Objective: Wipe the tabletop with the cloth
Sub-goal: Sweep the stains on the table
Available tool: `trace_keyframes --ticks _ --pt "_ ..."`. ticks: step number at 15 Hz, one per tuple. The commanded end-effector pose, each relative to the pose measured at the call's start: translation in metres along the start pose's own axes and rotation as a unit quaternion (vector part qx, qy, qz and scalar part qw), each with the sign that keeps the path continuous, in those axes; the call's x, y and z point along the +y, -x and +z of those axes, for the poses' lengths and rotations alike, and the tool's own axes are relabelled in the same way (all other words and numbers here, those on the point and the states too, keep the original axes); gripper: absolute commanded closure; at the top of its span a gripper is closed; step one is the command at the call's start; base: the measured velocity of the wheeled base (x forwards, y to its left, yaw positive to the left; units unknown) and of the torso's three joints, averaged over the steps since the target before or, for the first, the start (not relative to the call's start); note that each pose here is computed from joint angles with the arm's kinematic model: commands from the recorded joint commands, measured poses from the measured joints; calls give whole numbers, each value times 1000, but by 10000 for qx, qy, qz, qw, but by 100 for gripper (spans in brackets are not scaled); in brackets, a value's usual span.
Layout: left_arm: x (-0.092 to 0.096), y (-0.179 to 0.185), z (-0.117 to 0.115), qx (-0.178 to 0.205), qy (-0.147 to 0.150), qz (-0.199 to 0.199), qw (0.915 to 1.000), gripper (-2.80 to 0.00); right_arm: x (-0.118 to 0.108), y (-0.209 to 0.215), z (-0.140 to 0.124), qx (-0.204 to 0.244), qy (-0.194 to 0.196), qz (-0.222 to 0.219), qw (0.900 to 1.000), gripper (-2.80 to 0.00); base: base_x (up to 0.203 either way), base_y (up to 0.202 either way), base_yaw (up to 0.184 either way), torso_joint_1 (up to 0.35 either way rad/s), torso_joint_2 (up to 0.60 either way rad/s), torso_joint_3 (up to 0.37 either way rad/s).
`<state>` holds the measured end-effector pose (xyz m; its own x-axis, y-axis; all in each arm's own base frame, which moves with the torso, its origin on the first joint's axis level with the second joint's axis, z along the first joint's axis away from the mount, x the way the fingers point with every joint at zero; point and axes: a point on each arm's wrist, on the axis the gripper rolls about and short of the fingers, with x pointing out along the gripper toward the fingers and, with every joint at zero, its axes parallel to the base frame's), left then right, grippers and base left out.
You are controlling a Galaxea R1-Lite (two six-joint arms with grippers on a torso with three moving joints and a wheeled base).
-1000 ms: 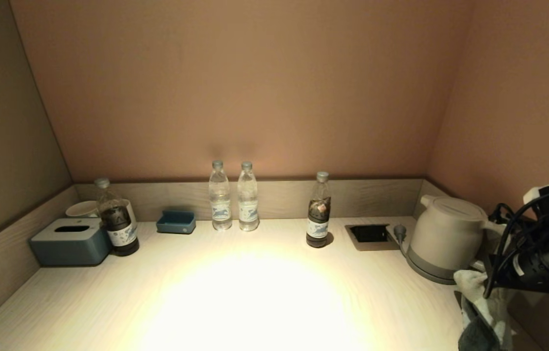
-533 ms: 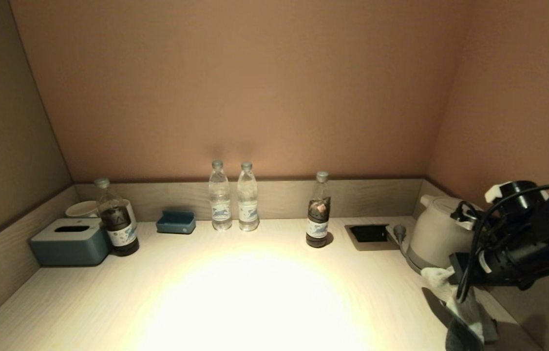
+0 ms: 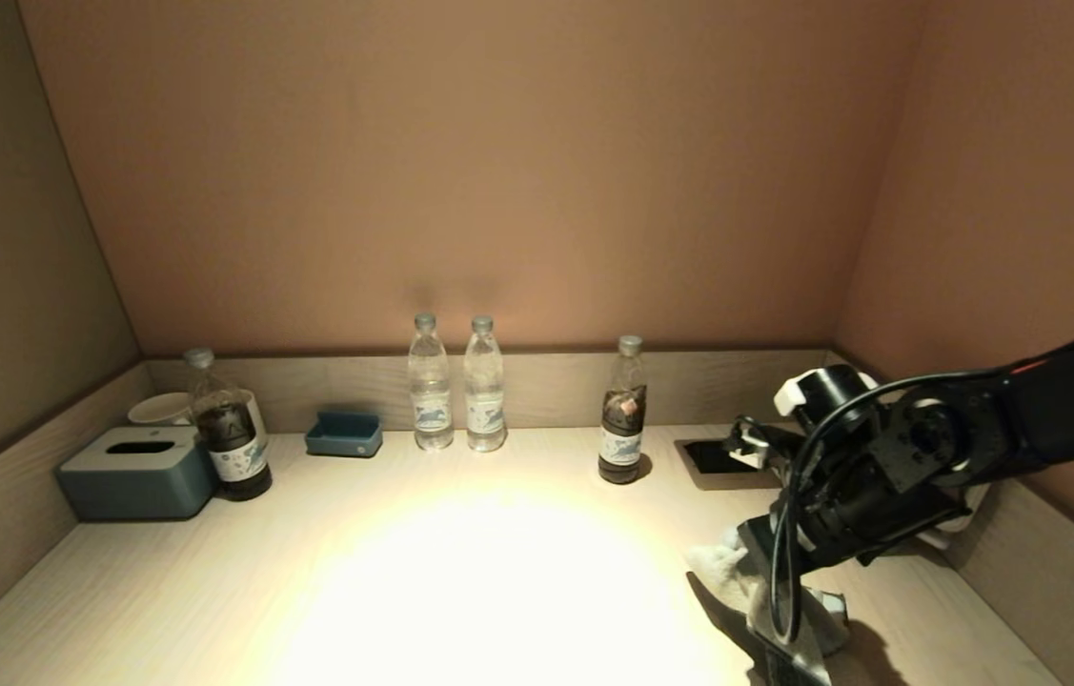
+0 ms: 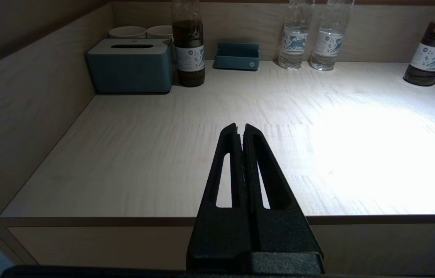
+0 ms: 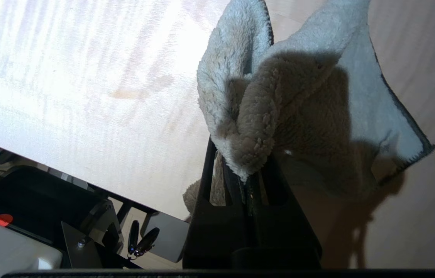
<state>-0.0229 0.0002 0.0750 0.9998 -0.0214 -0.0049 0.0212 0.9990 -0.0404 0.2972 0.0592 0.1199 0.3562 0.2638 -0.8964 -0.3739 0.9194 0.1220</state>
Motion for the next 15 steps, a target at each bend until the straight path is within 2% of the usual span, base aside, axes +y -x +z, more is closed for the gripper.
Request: trace_keyframes --ticks 1,10,15 --pt "0 0 0 6 5 0 10000 0 18 -22 3 279 195 179 9993 0 0 0 0 0 0 0" --pt "0 0 0 6 5 0 10000 0 65 -56 23 462 509 420 9967 0 0 0 0 0 0 0" --pt "0 0 0 6 5 0 10000 0 83 -71 33 478 460 419 9969 0 0 0 0 0 0 0"
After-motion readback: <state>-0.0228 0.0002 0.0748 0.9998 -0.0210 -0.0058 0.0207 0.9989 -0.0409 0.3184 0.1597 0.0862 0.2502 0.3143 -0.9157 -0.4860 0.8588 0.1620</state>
